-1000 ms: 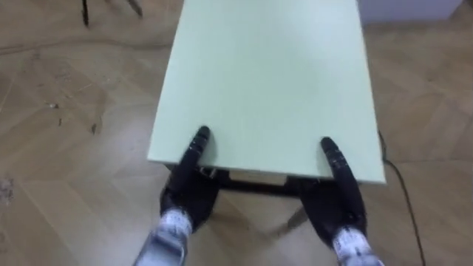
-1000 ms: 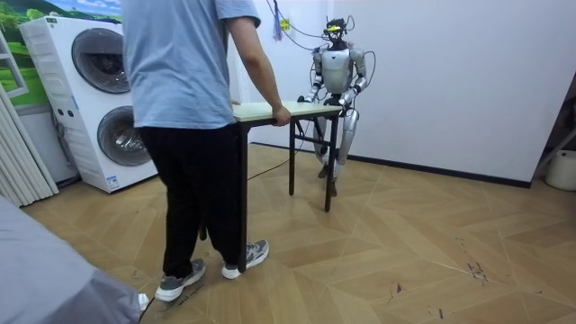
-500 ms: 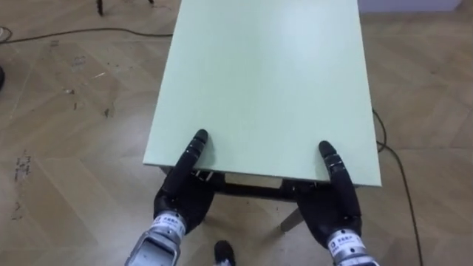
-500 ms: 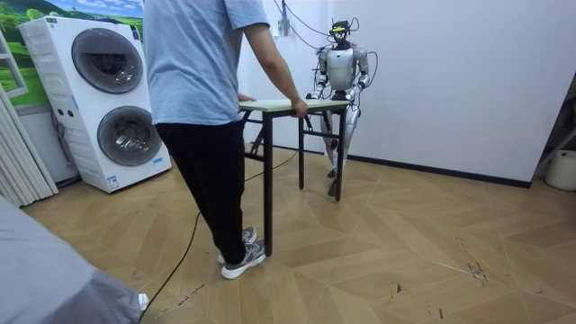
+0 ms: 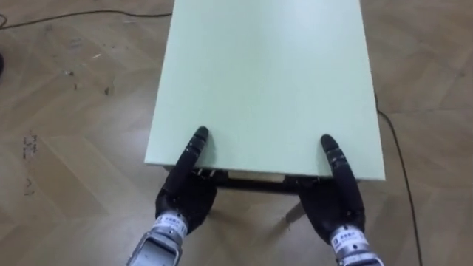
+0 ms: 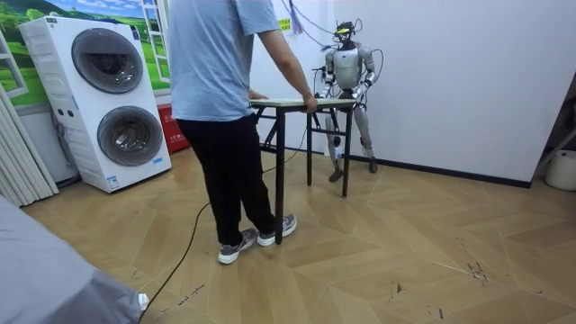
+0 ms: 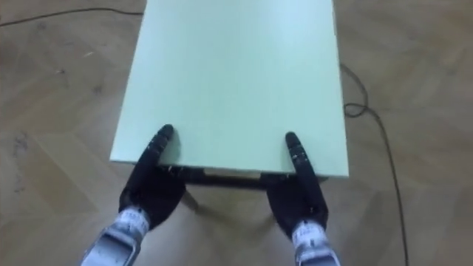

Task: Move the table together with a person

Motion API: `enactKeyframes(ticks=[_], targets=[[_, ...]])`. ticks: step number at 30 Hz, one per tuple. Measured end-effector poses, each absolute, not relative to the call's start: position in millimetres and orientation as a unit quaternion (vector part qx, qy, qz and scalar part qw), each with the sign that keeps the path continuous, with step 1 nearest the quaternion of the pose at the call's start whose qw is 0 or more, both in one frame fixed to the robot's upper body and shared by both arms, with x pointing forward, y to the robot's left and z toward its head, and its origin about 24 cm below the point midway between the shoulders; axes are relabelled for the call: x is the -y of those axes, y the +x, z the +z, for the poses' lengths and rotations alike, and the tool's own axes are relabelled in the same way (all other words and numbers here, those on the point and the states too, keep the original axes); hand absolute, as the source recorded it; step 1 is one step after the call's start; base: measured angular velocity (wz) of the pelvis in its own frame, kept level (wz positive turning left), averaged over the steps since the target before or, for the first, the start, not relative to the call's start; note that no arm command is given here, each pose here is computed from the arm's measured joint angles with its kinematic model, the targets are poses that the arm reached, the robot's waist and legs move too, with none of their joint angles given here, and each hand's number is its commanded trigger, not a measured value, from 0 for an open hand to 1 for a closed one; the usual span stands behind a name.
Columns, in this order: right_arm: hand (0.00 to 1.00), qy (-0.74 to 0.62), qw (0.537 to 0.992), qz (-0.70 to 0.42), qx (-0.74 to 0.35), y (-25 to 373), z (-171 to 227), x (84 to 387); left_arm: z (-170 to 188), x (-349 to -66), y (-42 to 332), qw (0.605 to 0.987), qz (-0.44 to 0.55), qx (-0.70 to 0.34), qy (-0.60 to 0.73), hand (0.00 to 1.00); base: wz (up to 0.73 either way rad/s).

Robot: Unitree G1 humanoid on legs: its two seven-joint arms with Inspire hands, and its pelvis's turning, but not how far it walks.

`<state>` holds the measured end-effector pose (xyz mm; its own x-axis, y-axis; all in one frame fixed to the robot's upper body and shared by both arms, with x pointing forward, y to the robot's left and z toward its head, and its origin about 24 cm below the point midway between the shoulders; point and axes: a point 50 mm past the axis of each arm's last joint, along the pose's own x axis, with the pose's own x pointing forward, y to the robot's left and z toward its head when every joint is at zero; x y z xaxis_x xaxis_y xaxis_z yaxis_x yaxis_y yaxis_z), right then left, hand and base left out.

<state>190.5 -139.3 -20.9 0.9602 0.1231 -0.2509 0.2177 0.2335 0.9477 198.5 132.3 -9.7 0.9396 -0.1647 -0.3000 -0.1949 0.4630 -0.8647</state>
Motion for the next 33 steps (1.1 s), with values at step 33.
enactKeyframes(ticks=[33], targets=[[1.0,0.599,0.78,-0.091,-0.157,183.6,-38.2,149.7,-33.4,-112.9,203.3,0.828,0.029,-0.211,-0.519,1.0,0.09]])
